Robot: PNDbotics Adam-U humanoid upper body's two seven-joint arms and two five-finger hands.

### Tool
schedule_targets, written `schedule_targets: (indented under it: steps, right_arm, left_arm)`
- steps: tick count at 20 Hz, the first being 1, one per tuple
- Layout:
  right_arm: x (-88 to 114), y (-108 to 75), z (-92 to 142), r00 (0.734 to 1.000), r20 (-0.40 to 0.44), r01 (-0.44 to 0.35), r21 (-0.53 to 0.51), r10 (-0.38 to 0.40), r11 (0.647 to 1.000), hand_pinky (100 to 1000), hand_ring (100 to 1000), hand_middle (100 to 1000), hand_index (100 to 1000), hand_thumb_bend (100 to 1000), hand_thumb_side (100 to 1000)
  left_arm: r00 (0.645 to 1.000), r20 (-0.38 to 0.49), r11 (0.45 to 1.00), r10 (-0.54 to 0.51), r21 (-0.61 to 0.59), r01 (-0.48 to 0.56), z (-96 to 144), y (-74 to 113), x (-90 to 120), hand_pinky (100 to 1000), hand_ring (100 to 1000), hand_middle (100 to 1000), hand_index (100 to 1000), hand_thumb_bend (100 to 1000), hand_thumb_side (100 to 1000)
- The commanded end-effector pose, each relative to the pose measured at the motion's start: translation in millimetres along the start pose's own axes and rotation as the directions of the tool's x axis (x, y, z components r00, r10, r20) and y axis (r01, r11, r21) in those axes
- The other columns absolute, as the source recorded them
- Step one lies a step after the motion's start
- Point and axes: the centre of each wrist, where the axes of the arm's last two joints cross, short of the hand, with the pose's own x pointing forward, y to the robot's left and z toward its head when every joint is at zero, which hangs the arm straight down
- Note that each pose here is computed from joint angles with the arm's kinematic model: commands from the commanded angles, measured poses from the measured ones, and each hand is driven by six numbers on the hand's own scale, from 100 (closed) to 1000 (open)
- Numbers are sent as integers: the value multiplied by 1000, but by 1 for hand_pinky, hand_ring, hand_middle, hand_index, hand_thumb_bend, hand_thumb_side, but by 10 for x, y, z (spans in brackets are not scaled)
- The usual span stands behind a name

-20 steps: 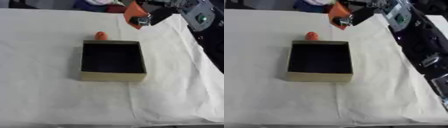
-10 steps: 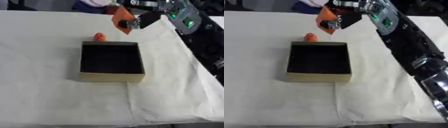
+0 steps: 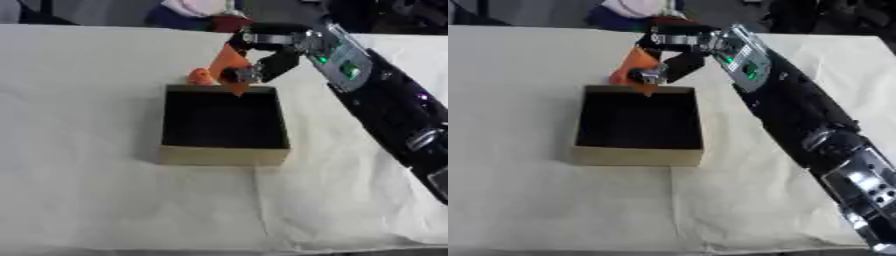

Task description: Pick up objects on the table and place them in the box.

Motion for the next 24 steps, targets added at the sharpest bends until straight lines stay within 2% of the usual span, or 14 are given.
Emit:
schedule_targets:
  steps: [1, 4, 14, 21, 24]
  right_arm:
    - [-24, -20, 17, 971, 190, -186, 243, 142, 952, 620, 537, 455, 553, 100, 774]
    - [-60, 35, 18, 977, 170, -172, 263, 130, 949, 611, 535, 456, 551, 100, 775]
    - [-123, 206, -67, 969, 167, -232, 351, 183, 907, 614, 549, 465, 561, 100, 775]
    - [-116, 280, -169, 949, 213, -303, 396, 234, 867, 647, 583, 494, 612, 100, 753]
    - [-79, 253, -206, 938, 224, -336, 412, 263, 847, 700, 638, 564, 680, 100, 819]
  left_arm:
    - [1000, 28, 1000, -1, -5, 1, -43, 28, 55, 759, 557, 645, 763, 100, 831]
    - [1000, 29, 1000, -1, -5, 1, -43, 28, 55, 758, 557, 645, 763, 100, 830]
    - [1000, 22, 1000, 5, -10, -5, -33, 18, 53, 756, 551, 642, 763, 100, 831]
    - [1000, 20, 1000, 6, -10, -6, -32, 15, 54, 756, 548, 639, 762, 100, 832]
    - [1000, 20, 1000, 6, -10, -6, -34, 15, 54, 755, 547, 638, 762, 100, 831]
